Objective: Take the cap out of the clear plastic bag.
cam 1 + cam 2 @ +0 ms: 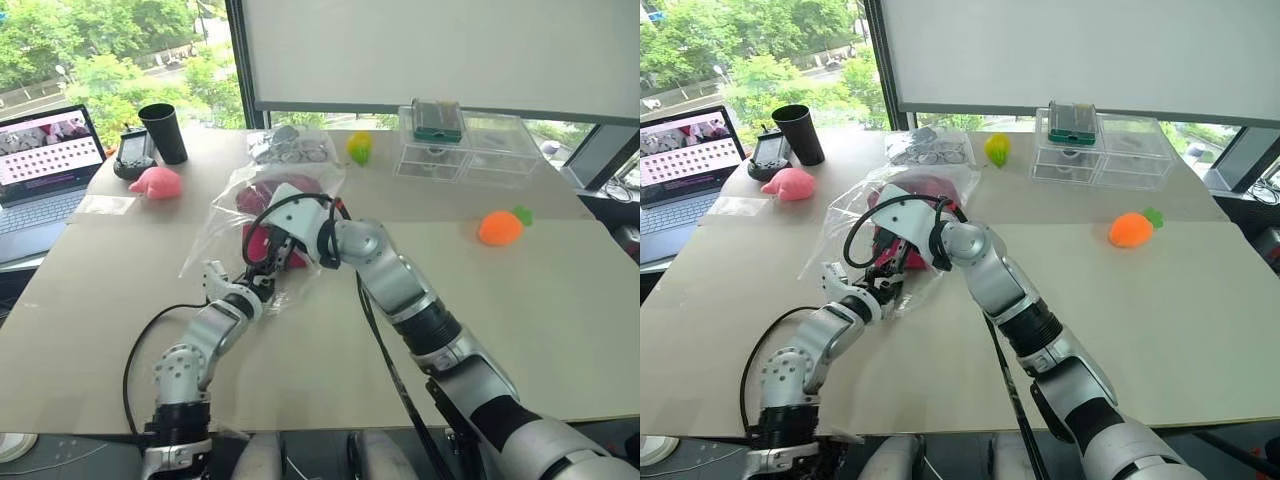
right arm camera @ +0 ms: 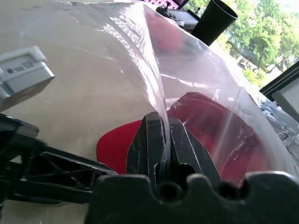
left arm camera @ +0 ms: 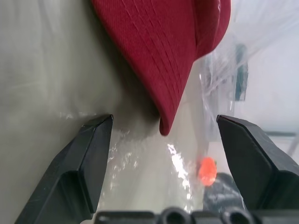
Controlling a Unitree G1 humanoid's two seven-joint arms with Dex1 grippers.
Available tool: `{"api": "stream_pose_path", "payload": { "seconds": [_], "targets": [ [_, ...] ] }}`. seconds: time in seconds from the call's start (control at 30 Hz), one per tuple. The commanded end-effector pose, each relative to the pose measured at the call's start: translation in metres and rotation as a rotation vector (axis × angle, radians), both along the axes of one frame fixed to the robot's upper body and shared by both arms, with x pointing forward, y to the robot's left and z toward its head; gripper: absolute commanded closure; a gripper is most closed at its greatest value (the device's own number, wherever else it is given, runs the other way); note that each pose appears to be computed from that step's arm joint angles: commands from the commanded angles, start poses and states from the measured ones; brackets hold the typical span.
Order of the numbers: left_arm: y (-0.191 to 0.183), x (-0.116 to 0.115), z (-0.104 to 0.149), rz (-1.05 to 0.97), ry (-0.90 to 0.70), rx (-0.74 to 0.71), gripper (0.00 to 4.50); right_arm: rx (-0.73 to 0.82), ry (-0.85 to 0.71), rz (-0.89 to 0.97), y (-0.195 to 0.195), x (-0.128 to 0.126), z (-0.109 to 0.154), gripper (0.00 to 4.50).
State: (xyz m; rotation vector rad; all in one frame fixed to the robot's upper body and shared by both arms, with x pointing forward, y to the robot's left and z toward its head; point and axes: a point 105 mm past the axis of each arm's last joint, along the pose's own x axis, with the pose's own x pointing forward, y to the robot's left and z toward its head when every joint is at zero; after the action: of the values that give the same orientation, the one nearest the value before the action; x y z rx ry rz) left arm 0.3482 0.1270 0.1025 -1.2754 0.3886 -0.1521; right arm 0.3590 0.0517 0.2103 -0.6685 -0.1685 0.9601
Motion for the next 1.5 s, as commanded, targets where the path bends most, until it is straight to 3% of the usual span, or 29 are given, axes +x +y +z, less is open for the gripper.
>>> {"api": "stream_pose_path", "payload": {
  "seconds": [0.03, 0.3, 0.47, 0.6, 0.7, 0.87, 1.03, 1.17, 1.37, 1.5],
  "targets": [
    [0.000, 0.014, -0.021, 0.067, 0.078, -0.038, 0.68, 0.020, -0.034, 0.009, 0.001, -0.007, 0.011, 4.47],
    [-0.020, 0.034, -0.028, 0.069, 0.113, -0.067, 0.68, 0.020, -0.024, 0.003, 0.001, -0.009, 0.008, 4.47],
    [-0.024, 0.032, -0.029, 0.047, 0.107, -0.055, 2.14, 0.016, -0.023, -0.005, -0.001, -0.009, 0.007, 4.50],
    [-0.022, 0.032, -0.030, 0.057, 0.111, -0.061, 3.78, 0.014, -0.023, -0.009, -0.002, -0.009, 0.006, 4.50],
    [-0.022, 0.032, -0.029, 0.064, 0.107, -0.086, 4.42, 0.011, -0.022, -0.010, -0.002, -0.008, 0.006, 4.50],
    [-0.022, 0.032, -0.029, 0.051, 0.099, -0.079, 4.48, 0.002, -0.021, -0.008, -0.002, -0.008, 0.004, 4.50],
    [-0.029, 0.023, -0.010, -0.058, 0.003, -0.083, 4.48, -0.011, -0.024, -0.011, -0.002, -0.008, 0.001, 4.50],
    [-0.008, -0.010, 0.010, -0.185, -0.087, -0.071, 4.48, -0.036, -0.027, -0.026, -0.007, -0.005, -0.006, 4.50],
    [0.034, -0.040, 0.022, -0.133, -0.081, -0.081, 4.48, -0.041, -0.025, -0.034, -0.012, -0.004, -0.008, 4.50],
    [0.042, -0.057, 0.038, -0.115, -0.130, -0.137, 4.48, -0.041, -0.023, -0.034, -0.012, -0.005, -0.010, 4.50]
  ]
}}
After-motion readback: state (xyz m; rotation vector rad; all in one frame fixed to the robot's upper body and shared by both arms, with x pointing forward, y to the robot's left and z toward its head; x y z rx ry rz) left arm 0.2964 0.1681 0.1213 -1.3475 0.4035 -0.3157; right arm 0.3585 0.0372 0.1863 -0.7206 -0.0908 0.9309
